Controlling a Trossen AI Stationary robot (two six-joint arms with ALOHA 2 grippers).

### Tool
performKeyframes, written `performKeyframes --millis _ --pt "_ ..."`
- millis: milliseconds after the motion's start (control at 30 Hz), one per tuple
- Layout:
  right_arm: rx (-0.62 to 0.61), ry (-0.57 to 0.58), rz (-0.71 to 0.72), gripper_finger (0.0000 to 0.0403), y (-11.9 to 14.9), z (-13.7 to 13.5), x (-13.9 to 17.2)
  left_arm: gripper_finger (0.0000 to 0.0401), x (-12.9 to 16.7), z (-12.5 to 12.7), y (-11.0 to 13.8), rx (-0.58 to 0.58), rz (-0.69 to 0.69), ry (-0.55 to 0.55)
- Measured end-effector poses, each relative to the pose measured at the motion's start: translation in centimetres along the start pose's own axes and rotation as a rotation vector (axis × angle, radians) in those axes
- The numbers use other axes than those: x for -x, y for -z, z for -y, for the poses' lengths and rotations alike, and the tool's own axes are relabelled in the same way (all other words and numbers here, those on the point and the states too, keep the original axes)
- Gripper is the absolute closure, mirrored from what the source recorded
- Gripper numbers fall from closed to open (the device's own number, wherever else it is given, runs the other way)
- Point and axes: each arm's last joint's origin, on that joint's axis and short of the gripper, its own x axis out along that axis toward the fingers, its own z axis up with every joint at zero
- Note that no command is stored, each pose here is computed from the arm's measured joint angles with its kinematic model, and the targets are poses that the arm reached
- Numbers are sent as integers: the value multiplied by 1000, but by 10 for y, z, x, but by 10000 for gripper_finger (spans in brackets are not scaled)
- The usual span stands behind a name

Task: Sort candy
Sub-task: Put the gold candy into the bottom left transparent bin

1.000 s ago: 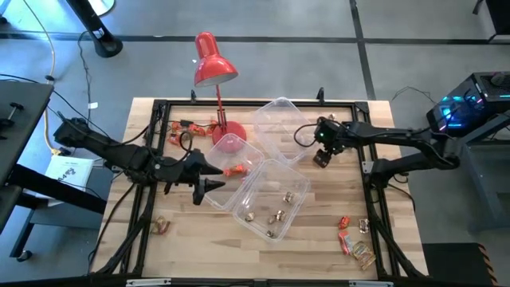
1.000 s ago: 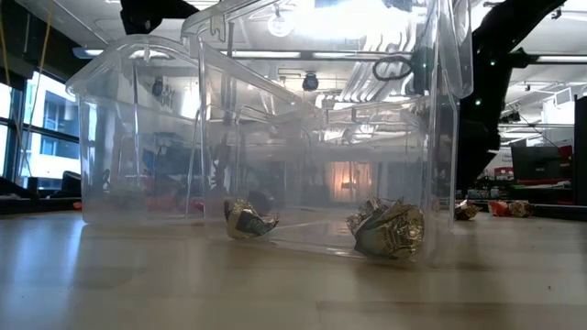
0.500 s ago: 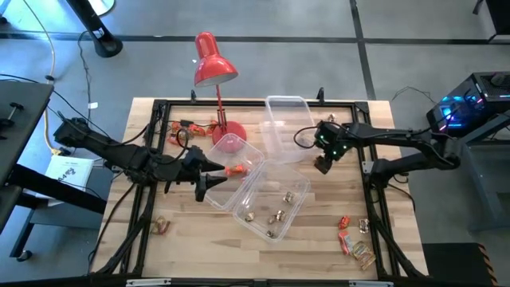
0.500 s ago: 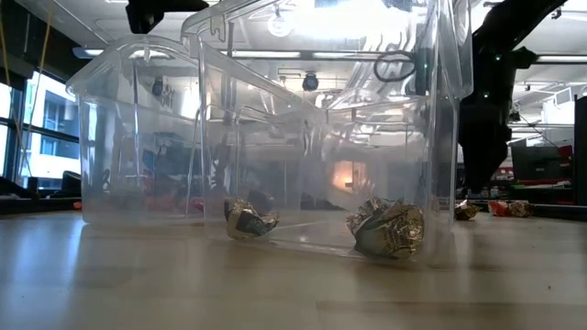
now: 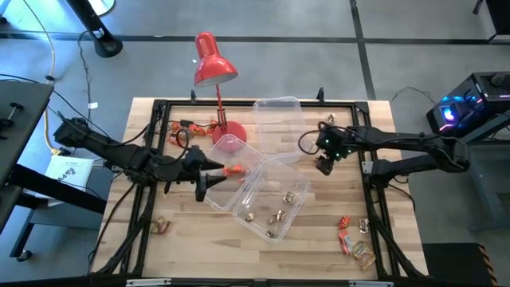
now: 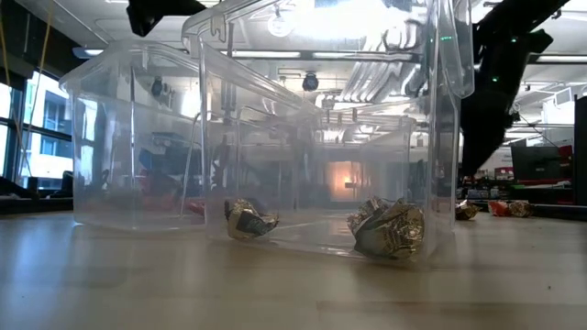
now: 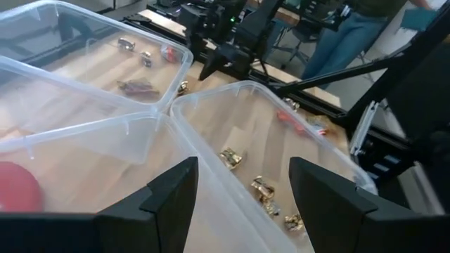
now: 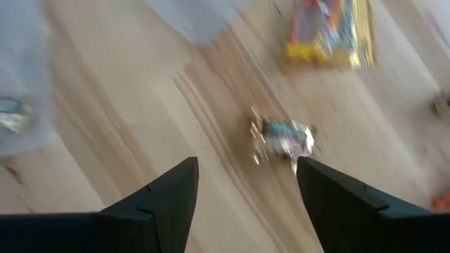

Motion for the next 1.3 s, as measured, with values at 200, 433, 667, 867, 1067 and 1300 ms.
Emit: performKeyframes --millis 200,433,667,867,1067,1300 --pt "-151 79 -38 167 1 2 -6 185 0 -2 0 -50 22 -63" --pt "-217 143 -28 167 -2 3 -13 185 0 -2 -2 -109 53 -90" --pt "-211 143 -28 167 -6 2 -19 185 1 -3 -2 -108 54 -89" --pt "-212 128 -61 167 -9 1 -31 185 3 -3 -4 -100 66 -83" --pt "-226 117 -91 167 -14 -1 -50 185 5 -3 -7 -90 83 -73" --pt "-266 198 -80 167 -19 2 -69 185 7 -1 -11 -65 118 -53"
